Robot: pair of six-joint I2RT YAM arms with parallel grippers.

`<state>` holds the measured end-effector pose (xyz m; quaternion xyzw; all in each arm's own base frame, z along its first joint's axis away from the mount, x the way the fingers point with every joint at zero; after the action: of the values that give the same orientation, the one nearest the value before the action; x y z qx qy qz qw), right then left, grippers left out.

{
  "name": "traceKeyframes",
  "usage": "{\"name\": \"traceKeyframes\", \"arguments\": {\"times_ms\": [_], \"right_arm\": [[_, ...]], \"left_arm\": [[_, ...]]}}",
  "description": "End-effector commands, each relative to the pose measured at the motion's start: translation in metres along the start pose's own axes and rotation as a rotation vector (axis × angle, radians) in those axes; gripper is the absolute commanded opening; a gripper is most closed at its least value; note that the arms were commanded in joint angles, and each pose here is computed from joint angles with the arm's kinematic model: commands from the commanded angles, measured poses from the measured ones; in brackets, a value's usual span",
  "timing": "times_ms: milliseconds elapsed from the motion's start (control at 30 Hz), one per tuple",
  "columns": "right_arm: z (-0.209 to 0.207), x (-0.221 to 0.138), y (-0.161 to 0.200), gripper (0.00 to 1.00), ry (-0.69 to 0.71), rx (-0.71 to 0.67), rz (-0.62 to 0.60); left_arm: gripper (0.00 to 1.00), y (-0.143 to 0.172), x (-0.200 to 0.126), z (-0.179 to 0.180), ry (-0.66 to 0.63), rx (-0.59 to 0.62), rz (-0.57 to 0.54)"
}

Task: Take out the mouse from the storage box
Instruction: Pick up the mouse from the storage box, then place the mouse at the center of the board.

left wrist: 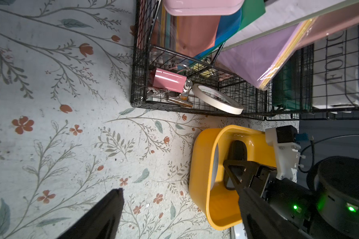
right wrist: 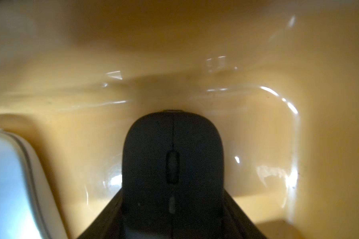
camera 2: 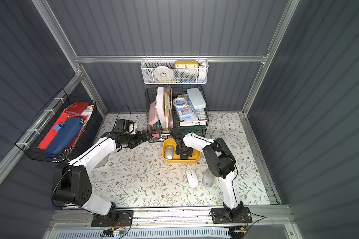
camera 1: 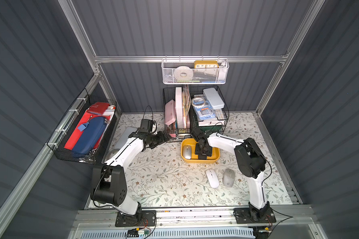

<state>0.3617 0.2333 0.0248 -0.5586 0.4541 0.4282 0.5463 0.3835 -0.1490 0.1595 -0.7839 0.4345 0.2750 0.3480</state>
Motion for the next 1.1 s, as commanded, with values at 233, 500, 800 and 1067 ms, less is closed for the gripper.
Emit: {"name": "traceKeyframes", "arguments": {"times_ms": [233,500,800,1067], "right_arm": [[0.005,-0.029,-0.005,0.38,-0.027,-0.088,-0.096],[0.005,-0.082,-0.012,0.38,-0.009,-0.167,-0.214],[0.024,-0.136,0.052,0.39,-0.097,-0.284,-0.196],[0.033,-0.119,0.123,0.39,-0.173,-0.322,-0.007]], "left_arm": [[0.92,-0.001,-0.003,-0.008,0.017,0.021,-0.004],[0.92,0.003,-0.005,-0.006,0.021,0.006,-0.007],[0.92,0.010,-0.002,-0.001,0.022,-0.006,0.006],[0.92,0.013,-0.001,0.000,0.027,-0.009,0.013]]}}
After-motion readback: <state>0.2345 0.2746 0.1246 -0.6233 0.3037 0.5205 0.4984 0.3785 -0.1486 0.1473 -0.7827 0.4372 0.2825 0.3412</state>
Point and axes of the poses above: each gripper's point midway between its finger pads, its own x axis out along the fingers, its own z axis along the line the jaws close on, y = z × x, the point moved 1 cm from there along -x, back along the fingers, and after that the axes turned 9 degrees about -x, right-handed, at the moved point
